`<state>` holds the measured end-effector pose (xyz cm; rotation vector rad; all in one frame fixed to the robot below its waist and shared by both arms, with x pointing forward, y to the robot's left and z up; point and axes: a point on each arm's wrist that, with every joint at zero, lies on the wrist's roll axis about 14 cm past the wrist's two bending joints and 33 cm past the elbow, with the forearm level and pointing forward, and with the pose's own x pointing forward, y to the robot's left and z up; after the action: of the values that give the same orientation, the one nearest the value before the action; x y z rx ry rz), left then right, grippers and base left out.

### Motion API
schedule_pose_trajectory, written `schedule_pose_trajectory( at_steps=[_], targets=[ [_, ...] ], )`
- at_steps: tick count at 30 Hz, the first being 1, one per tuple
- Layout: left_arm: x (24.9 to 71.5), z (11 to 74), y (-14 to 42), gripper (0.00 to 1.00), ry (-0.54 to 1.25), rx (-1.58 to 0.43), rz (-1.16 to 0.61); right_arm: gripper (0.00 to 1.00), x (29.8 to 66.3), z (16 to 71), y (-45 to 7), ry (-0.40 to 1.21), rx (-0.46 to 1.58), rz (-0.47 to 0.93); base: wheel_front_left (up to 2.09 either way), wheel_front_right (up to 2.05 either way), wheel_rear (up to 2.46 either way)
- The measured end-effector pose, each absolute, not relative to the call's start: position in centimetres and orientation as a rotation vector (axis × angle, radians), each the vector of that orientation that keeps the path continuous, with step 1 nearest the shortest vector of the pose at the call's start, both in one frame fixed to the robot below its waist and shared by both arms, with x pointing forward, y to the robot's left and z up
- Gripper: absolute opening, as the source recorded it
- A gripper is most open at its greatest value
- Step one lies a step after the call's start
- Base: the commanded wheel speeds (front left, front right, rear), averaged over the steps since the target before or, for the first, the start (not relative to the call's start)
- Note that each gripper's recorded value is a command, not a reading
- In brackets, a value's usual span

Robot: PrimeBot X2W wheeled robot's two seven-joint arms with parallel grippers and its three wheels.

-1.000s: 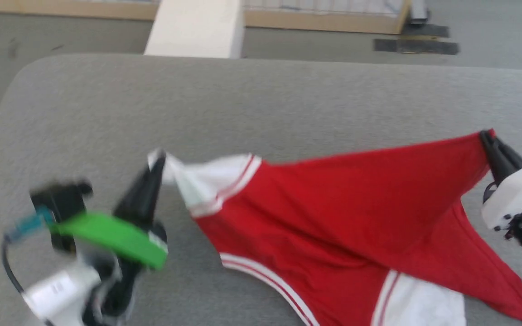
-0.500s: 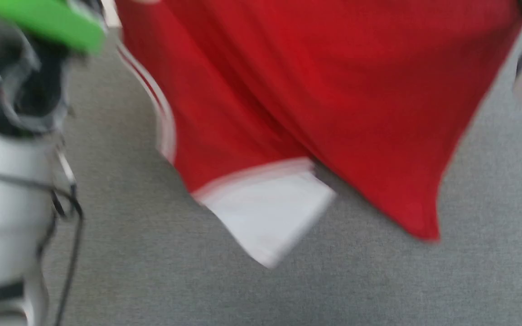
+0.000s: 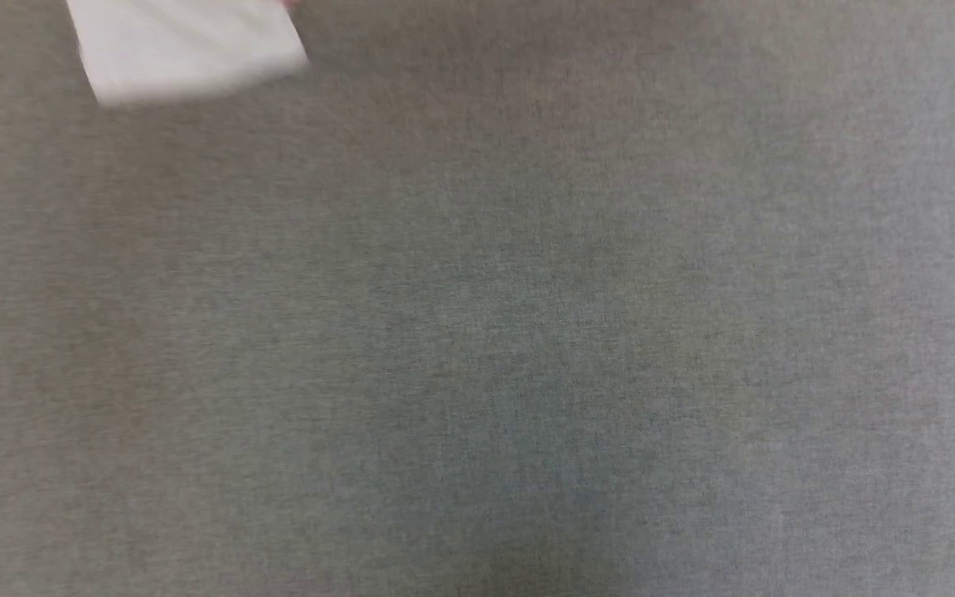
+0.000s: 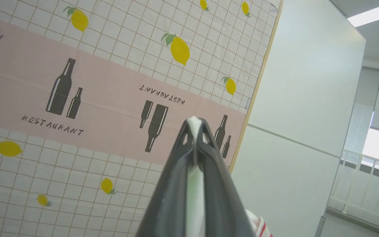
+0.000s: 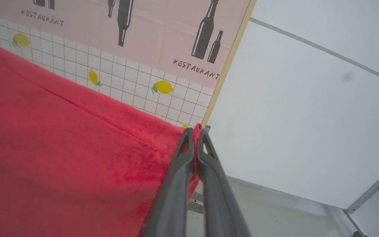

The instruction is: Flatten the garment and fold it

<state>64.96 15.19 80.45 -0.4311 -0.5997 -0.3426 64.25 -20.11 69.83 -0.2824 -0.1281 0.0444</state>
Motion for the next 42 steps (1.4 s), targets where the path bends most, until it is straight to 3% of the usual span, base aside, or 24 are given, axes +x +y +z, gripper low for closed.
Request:
schedule_pose_trajectory(
  at_steps=[7,16,21,27,35,42],
  targets=[
    [67.2,78.7,15.4,0.0,-0.593,-0.458,-0.353,0.0,66.2,68.4,-19.4,-0.159,-0.257,0.061,0.0,0.0,0.0],
    [65.9,60.9,15.8,0.0,-0.131,-0.41,-0.326,0.0,62.8,55.2,-18.0,0.128,-0.163,0.153,0.0,0.0,0.0],
    [58.7,50.0,15.1,0.0,0.26,-0.462,-0.364,0.0,57.6,48.9,-17.6,0.303,-0.09,0.194,0.0,0.0,0.0],
    [48.6,43.4,15.5,0.0,0.534,-0.515,-0.352,0.0,50.3,44.2,-17.5,0.466,-0.043,0.21,0.0,0.0,0.0],
    [38.3,40.3,16.4,0.0,0.701,-0.59,-0.236,0.0,41.9,41.2,-18.9,0.622,-0.02,0.15,0.0,0.0,0.0],
    [33.1,39.6,18.2,0.0,0.722,-0.609,-0.113,0.0,36.3,40.2,-20.1,0.712,0.027,0.074,0.0,0.0,0.0]
  ],
)
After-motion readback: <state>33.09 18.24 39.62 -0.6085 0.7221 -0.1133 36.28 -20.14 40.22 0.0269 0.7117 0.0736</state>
